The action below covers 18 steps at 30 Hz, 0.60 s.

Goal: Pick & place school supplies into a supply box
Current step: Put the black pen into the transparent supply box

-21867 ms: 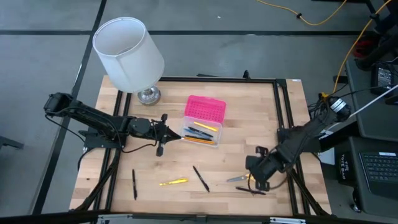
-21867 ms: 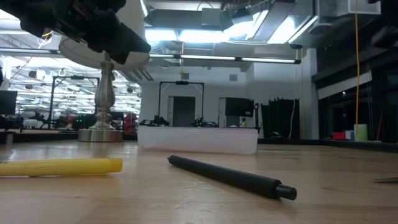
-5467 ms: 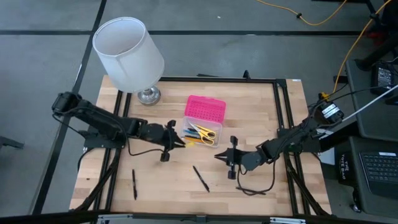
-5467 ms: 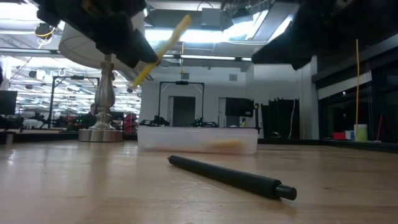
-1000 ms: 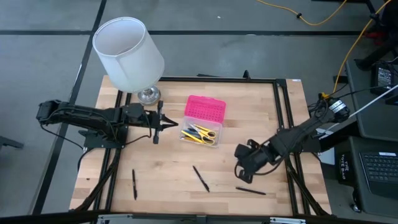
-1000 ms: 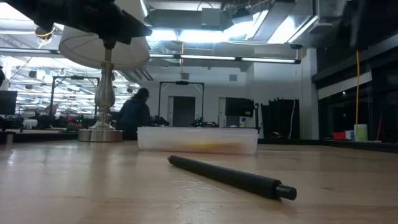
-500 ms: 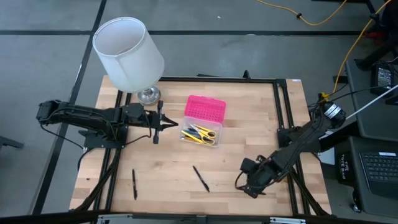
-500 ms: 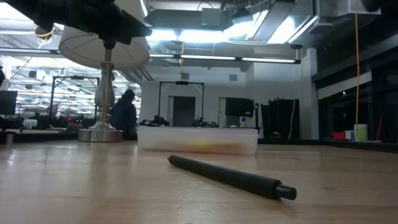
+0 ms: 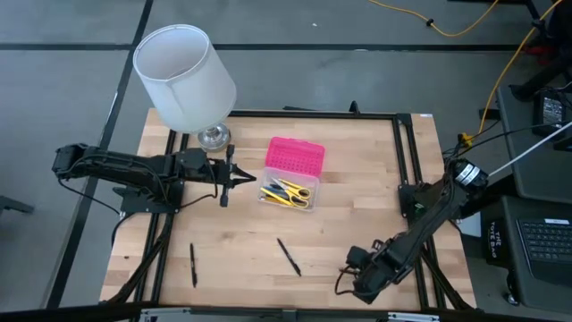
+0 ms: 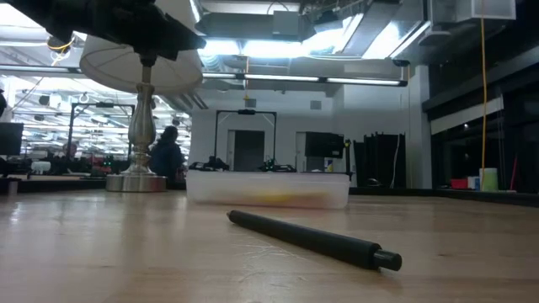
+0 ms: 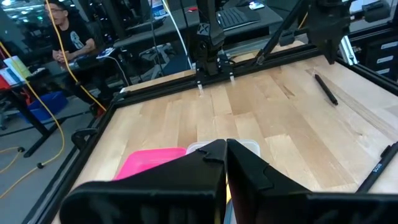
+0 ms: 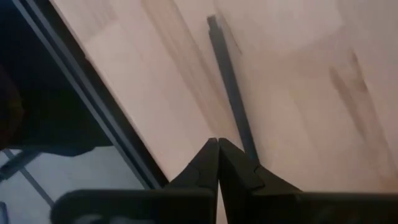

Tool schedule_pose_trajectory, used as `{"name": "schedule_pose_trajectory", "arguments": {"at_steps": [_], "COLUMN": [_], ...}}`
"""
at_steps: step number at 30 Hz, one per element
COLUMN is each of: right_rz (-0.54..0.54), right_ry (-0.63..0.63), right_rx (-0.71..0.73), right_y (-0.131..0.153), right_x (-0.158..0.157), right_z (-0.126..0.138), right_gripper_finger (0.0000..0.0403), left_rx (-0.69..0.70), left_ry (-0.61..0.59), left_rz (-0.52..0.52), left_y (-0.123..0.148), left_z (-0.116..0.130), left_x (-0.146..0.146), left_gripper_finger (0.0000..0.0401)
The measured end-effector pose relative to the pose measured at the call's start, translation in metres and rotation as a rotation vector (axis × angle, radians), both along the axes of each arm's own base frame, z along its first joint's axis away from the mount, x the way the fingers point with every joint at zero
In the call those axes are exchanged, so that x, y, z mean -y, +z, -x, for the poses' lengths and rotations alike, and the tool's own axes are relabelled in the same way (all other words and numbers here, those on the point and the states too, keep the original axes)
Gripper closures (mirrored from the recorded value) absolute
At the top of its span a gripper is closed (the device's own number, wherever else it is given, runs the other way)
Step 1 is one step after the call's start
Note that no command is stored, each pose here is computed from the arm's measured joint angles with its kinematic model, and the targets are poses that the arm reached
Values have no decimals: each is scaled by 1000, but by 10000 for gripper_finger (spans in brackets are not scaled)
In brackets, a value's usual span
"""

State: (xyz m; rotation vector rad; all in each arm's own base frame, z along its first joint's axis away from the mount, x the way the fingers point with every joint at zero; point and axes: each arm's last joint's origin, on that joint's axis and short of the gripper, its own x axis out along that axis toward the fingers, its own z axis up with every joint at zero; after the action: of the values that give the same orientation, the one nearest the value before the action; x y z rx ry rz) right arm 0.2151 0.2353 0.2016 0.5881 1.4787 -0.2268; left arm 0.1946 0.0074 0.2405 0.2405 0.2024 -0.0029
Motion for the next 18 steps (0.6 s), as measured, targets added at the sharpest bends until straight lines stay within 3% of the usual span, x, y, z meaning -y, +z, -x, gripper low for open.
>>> {"name": "schedule_pose_trajectory", "arguments": {"at_steps": [7, 18], "right_rz": [37, 118], "right_ry": [40, 39], "right_rx": [-13, 36], "right_y": [-5, -5], "right_x": [-2, -1], "right_z": [4, 6], "right_gripper_finger": [387, 305], "left_rx": [0, 0], "left_ry": [0, 0], "left_rz": [-1, 0], "left_y": [0, 0], "left_z": [0, 0], "left_x": [0, 0], "left_gripper_finger": [395, 395]}}
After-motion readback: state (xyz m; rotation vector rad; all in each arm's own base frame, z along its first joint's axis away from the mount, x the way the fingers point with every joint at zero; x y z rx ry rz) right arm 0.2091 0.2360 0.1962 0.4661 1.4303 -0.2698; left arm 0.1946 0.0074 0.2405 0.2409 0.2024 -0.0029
